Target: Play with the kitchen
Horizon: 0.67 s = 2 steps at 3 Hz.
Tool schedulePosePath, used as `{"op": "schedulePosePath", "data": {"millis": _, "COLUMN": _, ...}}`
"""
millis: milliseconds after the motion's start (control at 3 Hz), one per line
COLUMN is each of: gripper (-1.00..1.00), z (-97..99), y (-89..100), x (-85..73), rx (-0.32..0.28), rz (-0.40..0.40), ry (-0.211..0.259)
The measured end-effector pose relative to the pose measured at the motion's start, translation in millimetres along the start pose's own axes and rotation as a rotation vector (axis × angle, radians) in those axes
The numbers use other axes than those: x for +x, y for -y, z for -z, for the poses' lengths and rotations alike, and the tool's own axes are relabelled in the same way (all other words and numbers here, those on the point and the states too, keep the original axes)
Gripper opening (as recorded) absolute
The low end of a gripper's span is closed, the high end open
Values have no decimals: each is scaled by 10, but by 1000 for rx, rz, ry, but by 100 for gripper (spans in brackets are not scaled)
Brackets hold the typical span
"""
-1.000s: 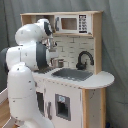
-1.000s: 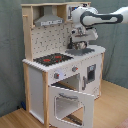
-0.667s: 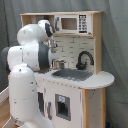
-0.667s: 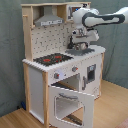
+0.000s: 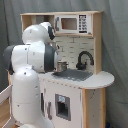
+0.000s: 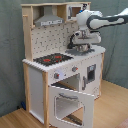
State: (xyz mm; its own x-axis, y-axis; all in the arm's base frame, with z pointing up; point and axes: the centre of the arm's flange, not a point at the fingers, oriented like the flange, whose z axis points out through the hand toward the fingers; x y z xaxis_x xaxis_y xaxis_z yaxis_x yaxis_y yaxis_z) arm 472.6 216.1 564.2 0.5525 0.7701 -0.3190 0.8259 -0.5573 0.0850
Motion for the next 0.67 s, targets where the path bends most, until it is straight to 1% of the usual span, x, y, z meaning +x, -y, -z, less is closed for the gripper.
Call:
{"op": "schedulePosePath", "data": {"millis": 333, "gripper": -100, "z": -64, "y": -30, "x": -118, "rx": -22, "rz": -8, "ry": -28}}
{"op": "schedulePosePath", "data": {"millis": 667, "gripper": -100, "z": -87, "y": -85, "x": -279, "rx": -48, "rz": -20, "ry": -60}}
